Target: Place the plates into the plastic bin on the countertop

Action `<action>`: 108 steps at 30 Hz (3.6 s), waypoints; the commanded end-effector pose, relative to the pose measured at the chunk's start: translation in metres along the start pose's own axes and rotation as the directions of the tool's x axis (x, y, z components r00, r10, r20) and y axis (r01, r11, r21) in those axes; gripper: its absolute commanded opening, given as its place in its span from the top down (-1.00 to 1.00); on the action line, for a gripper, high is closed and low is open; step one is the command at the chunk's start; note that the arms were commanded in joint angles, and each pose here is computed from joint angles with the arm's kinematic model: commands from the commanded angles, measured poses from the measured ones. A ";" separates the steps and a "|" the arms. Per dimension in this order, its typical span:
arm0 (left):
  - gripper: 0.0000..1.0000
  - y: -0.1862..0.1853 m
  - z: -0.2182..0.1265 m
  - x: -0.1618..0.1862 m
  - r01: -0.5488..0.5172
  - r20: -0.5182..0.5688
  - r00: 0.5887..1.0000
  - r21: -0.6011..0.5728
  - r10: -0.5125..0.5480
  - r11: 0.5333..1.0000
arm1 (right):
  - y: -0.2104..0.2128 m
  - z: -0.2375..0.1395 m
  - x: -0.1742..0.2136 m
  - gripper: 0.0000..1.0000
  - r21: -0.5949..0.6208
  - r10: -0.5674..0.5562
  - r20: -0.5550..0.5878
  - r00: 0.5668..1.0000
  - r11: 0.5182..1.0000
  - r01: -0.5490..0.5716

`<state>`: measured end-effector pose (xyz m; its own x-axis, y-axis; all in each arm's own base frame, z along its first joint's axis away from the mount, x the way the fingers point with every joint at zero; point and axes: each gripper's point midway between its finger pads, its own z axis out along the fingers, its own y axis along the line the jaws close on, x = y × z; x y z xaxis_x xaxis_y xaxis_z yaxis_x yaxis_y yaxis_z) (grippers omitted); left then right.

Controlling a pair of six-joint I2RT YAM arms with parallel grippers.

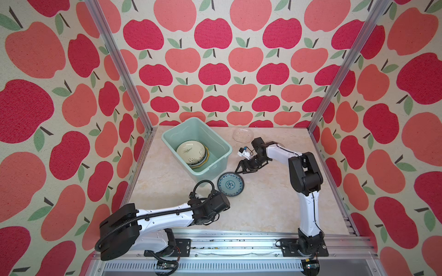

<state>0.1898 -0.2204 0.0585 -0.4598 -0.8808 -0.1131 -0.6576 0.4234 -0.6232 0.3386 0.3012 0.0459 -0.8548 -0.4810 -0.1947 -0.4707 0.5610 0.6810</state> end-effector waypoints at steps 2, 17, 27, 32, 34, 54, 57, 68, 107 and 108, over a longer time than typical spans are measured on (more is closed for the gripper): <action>-0.92 -0.008 0.015 0.005 0.103 -0.020 0.995 0.081 -0.101 0.991 | 0.000 0.013 0.014 -0.55 -0.043 0.020 -0.067 0.998 0.999 -0.023; -0.79 -0.010 0.041 0.024 0.077 -0.107 0.992 0.102 -0.066 0.992 | 0.023 0.030 0.046 -0.10 -0.131 -0.007 -0.161 0.987 0.991 -0.014; -0.43 -0.008 0.045 0.025 0.075 -0.117 0.991 0.100 -0.063 0.992 | 0.038 0.030 0.053 0.49 -0.136 -0.028 -0.162 0.986 0.991 0.006; -0.25 -0.009 0.044 0.025 0.070 -0.119 0.991 0.101 -0.058 0.992 | 0.038 0.031 0.055 0.79 -0.131 -0.020 -0.168 0.986 0.991 -0.002; -0.25 -0.010 0.043 0.026 0.064 -0.121 0.991 0.102 -0.052 0.993 | 0.037 0.030 0.055 0.86 -0.126 -0.016 -0.167 0.986 0.992 -0.005; -0.53 -0.031 -0.063 0.003 -0.135 -0.061 0.989 0.033 0.136 0.990 | 0.034 -0.039 0.088 1.00 0.017 0.220 -0.077 0.972 0.975 -0.220; -0.54 -0.046 -0.088 -0.009 -0.197 -0.030 0.979 0.064 0.199 0.978 | 0.036 -0.054 0.099 1.00 0.056 0.234 -0.059 0.970 0.971 -0.231; -0.55 -0.111 -0.161 -0.029 -0.585 0.018 0.787 0.339 0.617 0.737 | 0.097 -0.120 0.087 1.00 0.029 0.129 0.121 0.984 0.991 -0.133; 0.61 -0.187 -0.151 -0.008 -0.593 -0.033 0.654 0.597 0.755 0.540 | 0.204 -0.161 0.070 1.00 -0.137 0.010 0.271 0.962 0.990 0.028; 0.65 -0.187 -0.151 -0.008 -0.592 -0.032 0.657 0.597 0.754 0.541 | 0.205 -0.161 0.069 1.00 -0.141 0.010 0.275 0.961 0.989 0.031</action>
<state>0.2213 -0.2531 0.2837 -0.8325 -0.2317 -0.5032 0.2488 0.6552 -0.7133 0.2276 0.2684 0.2737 -0.8954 -0.2660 -0.3572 -0.4450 0.5004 0.7427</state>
